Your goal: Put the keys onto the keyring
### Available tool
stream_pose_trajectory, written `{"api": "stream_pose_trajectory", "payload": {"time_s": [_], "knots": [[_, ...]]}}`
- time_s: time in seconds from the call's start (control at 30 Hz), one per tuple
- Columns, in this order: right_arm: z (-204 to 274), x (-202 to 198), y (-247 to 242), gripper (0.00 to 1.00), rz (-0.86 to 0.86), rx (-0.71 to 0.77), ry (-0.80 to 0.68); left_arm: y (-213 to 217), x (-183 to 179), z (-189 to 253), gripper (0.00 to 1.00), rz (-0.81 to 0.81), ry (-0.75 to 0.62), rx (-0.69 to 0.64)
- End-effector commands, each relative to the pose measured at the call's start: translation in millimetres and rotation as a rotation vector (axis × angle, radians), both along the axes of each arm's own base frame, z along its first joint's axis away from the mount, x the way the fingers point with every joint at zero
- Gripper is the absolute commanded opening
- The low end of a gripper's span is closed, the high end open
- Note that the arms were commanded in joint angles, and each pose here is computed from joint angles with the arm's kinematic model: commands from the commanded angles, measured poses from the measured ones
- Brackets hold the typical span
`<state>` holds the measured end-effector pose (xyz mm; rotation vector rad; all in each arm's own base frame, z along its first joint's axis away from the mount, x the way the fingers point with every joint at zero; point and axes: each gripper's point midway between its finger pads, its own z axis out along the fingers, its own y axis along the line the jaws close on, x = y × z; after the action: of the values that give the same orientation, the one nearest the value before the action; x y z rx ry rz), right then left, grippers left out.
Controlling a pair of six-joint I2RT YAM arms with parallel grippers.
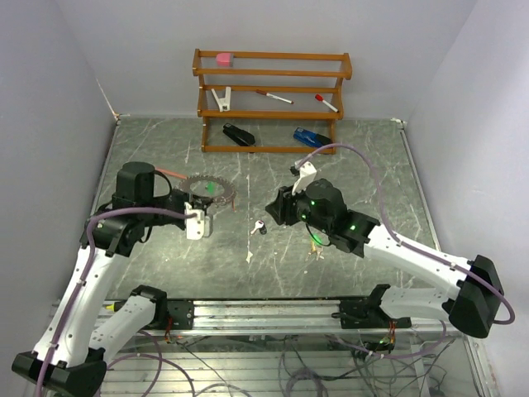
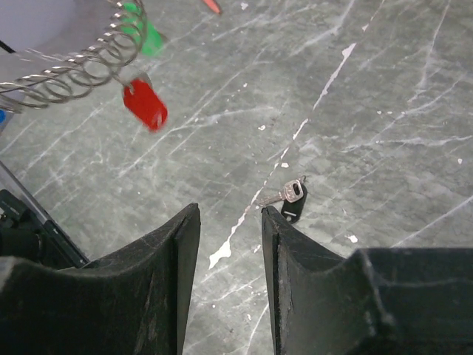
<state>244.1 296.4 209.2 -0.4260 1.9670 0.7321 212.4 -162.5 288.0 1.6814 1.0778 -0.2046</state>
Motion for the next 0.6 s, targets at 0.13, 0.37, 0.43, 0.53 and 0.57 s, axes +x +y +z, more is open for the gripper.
{"api": "stream_pose_trajectory", "payload": {"time_s": [0.13,0.37,0.43,0.53,0.57], "knots": [[-11,12,-1,0.38,0.002,0.014,0.041,-8,-1,25,0.07,-0.129,-0.284,0.011],[-25,16,-4,0.38,0.005,0.005,0.078,-10,1,23,0.07,-0.155,-0.306,0.028],[-27,17,-4,0.38,0.007,0.003,0.082,-10,3,22,0.07,-0.157,-0.303,0.033],[-28,19,-3,0.37,0.012,0.005,0.086,-11,3,22,0.07,-0.158,-0.3,0.033],[-29,19,-3,0.37,0.013,0.005,0.087,-11,3,22,0.07,-0.158,-0.302,0.033]]}}
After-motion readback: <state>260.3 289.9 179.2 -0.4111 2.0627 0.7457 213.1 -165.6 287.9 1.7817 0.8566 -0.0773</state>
